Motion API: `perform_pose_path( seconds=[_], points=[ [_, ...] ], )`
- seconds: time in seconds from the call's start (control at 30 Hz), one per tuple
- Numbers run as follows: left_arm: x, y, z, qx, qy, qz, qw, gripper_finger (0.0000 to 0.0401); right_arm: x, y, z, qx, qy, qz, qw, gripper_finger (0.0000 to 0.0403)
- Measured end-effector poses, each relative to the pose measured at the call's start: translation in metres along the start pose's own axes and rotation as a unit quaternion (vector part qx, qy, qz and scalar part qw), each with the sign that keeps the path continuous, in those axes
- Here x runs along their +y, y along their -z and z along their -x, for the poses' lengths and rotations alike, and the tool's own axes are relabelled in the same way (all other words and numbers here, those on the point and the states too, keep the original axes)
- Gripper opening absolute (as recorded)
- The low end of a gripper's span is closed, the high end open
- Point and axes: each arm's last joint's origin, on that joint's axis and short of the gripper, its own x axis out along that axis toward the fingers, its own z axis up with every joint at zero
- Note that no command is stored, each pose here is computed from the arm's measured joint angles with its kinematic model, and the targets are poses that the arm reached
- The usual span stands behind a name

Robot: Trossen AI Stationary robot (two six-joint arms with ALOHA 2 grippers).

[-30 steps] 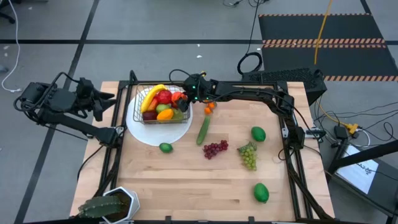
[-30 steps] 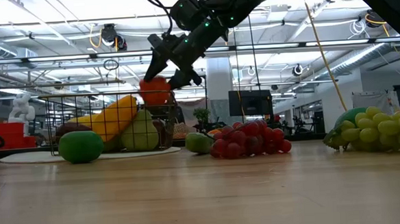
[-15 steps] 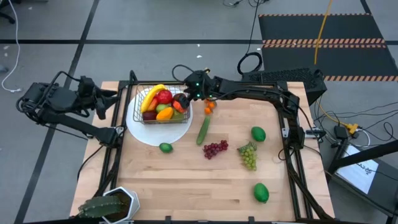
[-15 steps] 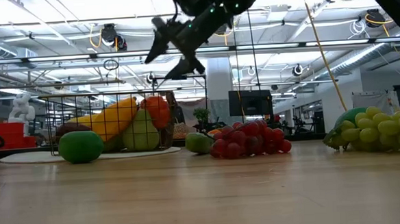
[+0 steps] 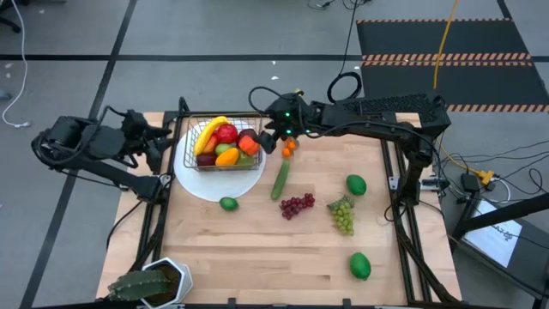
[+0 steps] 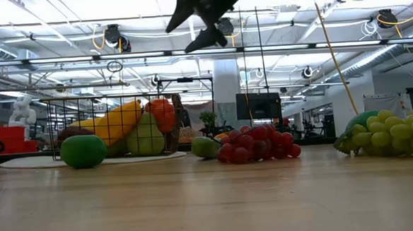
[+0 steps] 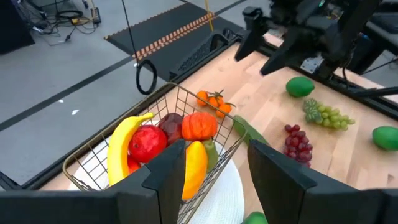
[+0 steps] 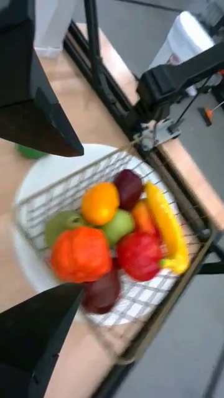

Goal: Build produce basket
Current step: Put the cucumber into the wired basket

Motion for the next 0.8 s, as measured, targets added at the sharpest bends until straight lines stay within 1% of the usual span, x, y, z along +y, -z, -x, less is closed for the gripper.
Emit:
perform_pose_path(
  seconds=[0.07, 0.13, 0.3, 0.4, 0.53, 0.67, 0.8],
  points=[
    [-0.002, 0.000, -0.002, 0.002, -0.002, -0.003, 1.000, 0.0172, 0.002, 0.000, 0.008, 0.003, -0.001, -0.018, 1.000, 0.0341],
    [-0.004, -0.001, -0.004, 0.005, -0.003, -0.005, 1.000, 0.0172, 0.002, 0.003, 0.017, 0.022, 0.007, -0.028, 0.999, 0.0341],
    [-0.008, -0.001, -0.006, 0.014, 0.002, 0.002, 1.000, 0.0172, 0.004, 0.005, 0.049, 0.040, 0.017, -0.034, 0.998, 0.0341],
    [-0.012, -0.002, -0.010, 0.020, -0.001, 0.004, 1.000, 0.0172, 0.003, 0.006, 0.065, 0.050, 0.029, -0.009, 0.998, 0.0341],
    [-0.022, -0.002, -0.021, 0.035, -0.011, 0.001, 0.999, 0.0172, -0.001, 0.008, 0.078, 0.049, 0.075, 0.039, 0.995, 0.0341],
    [-0.042, -0.003, -0.041, 0.065, -0.025, -0.037, 0.997, 0.0172, -0.011, 0.010, 0.086, 0.044, 0.095, 0.068, 0.992, 0.0341],
    [-0.067, -0.002, -0.067, 0.092, -0.036, -0.073, 0.993, 0.0172, -0.022, 0.016, 0.094, 0.048, 0.106, 0.065, 0.991, 0.0341]
  ],
)
